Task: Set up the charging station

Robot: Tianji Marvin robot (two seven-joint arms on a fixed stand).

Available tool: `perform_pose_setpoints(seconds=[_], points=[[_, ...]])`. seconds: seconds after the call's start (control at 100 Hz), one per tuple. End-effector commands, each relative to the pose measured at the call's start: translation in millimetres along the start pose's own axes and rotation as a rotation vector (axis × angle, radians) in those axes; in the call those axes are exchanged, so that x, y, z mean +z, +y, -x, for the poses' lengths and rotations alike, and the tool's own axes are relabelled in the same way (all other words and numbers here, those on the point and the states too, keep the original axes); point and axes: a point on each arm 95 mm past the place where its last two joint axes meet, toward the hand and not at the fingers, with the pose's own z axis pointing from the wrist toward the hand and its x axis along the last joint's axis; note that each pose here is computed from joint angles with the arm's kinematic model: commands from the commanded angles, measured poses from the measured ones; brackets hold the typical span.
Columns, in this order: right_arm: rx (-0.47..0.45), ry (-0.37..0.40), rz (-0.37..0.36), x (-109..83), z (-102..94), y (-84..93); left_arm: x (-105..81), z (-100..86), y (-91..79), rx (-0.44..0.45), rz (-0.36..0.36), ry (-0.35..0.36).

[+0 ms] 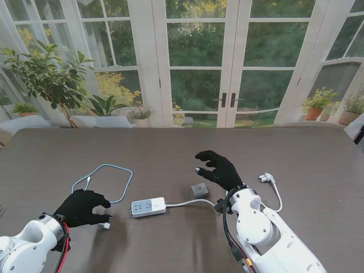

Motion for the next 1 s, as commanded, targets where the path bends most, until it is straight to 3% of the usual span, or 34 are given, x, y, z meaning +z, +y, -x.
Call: perform_pose_setpoints(seconds=[0.0, 0.99], points=[[0.010, 0.004, -0.016, -0.9, -1.5, -4.2, -1.4, 2.4, 5.9, 0.001, 0.038, -0.007], [0.034, -0.013, -0.027, -0.6, 0.2, -5.9, 9.8, 12.3, 29.3, 0.105, 0.160, -0.054]])
